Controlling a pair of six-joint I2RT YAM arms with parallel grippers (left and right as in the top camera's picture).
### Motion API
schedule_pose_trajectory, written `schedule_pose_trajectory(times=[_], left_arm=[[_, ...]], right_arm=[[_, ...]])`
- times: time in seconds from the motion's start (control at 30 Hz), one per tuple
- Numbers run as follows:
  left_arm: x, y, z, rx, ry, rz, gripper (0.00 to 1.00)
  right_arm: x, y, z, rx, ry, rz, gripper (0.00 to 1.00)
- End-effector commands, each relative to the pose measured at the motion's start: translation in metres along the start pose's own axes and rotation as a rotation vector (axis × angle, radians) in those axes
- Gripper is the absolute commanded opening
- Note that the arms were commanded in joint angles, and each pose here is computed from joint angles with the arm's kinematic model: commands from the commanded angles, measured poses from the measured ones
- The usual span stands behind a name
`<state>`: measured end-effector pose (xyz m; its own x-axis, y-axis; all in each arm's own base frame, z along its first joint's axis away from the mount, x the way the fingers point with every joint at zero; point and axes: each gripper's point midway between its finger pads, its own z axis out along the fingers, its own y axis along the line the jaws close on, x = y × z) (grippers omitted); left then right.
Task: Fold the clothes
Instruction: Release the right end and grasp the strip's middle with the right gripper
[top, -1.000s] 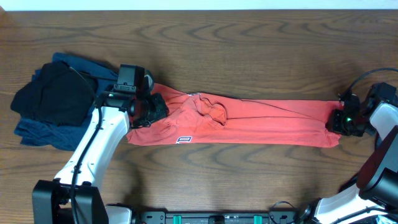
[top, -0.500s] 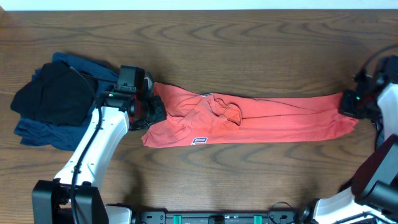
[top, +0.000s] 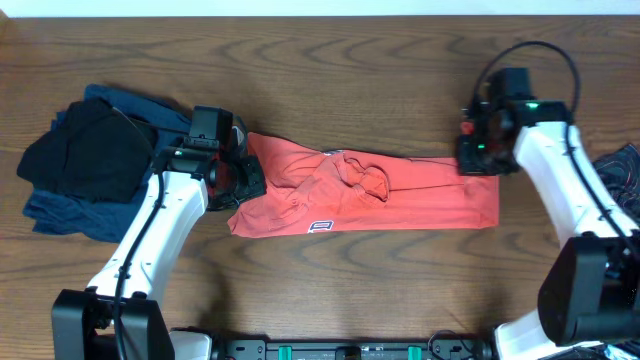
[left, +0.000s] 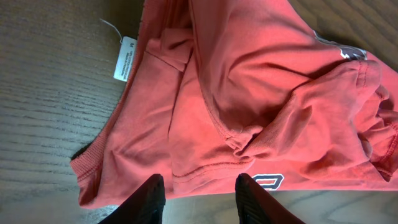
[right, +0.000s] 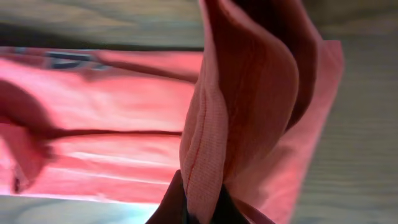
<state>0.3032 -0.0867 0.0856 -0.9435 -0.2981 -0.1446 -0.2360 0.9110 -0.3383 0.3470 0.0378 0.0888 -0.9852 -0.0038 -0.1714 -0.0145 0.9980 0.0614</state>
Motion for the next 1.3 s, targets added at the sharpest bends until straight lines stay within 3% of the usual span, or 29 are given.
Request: schedule_pose_trajectory(times=[0.0,0.6,0.67,0.83,0.9,1.23,1.27], left_arm=[[-0.005,0.0,-0.003,-0.01,-0.017,0.012,0.4],[-0.003,0.001,-0.003,-0.015,-0.008,0.017,0.4],[-0.003,0.001,-0.003,-0.015,-0.007,0.016,0.4],[-0.003,0.001,-0.003,-0.015,-0.007,0.016,0.4],[-0.002,0.002,-0.003,-0.016,-0.006,0.016,0.4],[-0.002,0.002,-0.003,-0.017,-0.004,0.016,0.41],[-0.002,0.002,-0.003,-0.018,-0.002,0.015,0.49]], right_arm=[[0.0,0.022,0.0,-0.015,-0.017,0.025,0.01],[0.023,0.072,0.03,-0.046,-0.014,-0.06,0.01],[0.024,0.075,0.03,-0.054,-0.011,-0.064,0.06],[0.027,0.083,0.03,-0.085,-0.001,-0.075,0.39],[0.029,0.085,0.03,-0.099,0.006,-0.078,0.45],[0.025,0.07,0.03,-0.04,-0.008,-0.06,0.4],[0.023,0.067,0.03,-0.025,-0.013,-0.051,0.39]])
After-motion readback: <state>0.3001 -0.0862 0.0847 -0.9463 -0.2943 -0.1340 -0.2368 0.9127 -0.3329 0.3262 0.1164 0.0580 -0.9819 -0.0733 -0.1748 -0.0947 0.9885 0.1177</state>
